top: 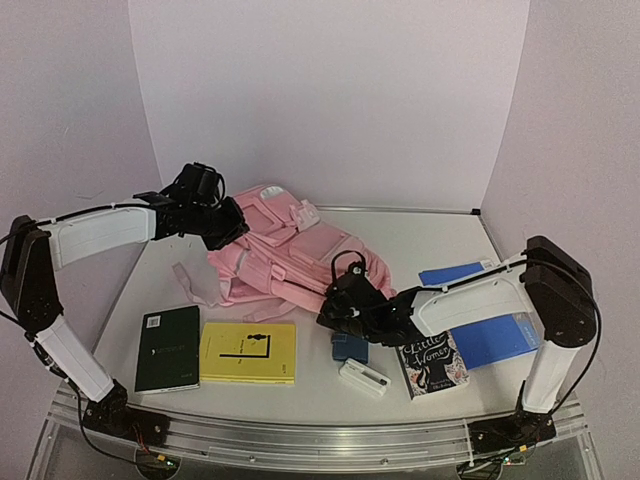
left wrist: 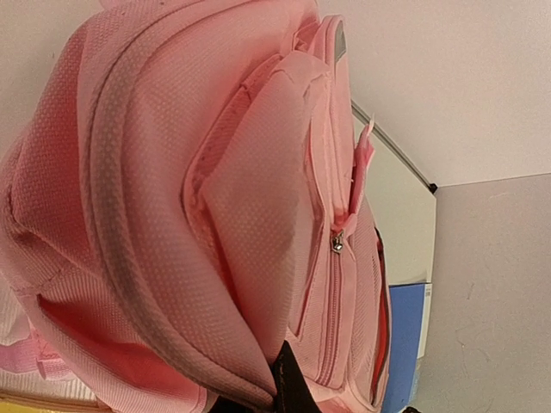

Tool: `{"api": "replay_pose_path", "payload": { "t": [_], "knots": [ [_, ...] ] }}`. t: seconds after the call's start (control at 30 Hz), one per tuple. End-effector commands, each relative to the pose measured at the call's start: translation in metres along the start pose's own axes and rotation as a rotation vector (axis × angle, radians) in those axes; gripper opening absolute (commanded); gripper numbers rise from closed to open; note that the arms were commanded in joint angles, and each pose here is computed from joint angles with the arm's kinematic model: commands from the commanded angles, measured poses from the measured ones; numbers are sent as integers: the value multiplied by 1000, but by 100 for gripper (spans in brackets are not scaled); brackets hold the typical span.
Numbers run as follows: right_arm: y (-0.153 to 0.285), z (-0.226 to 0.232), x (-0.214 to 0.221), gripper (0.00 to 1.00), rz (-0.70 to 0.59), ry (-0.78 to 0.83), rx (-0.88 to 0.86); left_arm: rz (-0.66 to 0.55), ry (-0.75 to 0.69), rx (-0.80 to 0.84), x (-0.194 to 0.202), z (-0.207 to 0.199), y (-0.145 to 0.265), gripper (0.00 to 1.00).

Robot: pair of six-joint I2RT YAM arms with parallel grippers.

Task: Pack the student bag
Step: Unzip the student bag at the center of the board.

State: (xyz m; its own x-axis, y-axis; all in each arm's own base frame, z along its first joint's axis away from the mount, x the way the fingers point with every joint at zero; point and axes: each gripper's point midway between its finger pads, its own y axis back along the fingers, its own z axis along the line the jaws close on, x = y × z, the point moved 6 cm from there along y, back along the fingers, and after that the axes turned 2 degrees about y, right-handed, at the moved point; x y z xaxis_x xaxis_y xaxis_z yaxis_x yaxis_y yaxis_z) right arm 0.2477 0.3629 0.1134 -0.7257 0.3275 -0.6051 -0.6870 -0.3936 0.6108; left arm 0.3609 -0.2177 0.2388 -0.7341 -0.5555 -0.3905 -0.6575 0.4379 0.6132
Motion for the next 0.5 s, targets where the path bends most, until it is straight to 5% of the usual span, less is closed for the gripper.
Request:
{"api": "replay_pose_path", "payload": {
  "t": [0.0, 0.47],
  "knots": [
    [5, -24, 2, 0, 20, -14, 60, -193, -54, 89, -55, -26, 35, 0],
    [6, -23, -14, 0, 64, 63, -52, -179, -188, 2, -92, 22, 20, 0]
  ]
}}
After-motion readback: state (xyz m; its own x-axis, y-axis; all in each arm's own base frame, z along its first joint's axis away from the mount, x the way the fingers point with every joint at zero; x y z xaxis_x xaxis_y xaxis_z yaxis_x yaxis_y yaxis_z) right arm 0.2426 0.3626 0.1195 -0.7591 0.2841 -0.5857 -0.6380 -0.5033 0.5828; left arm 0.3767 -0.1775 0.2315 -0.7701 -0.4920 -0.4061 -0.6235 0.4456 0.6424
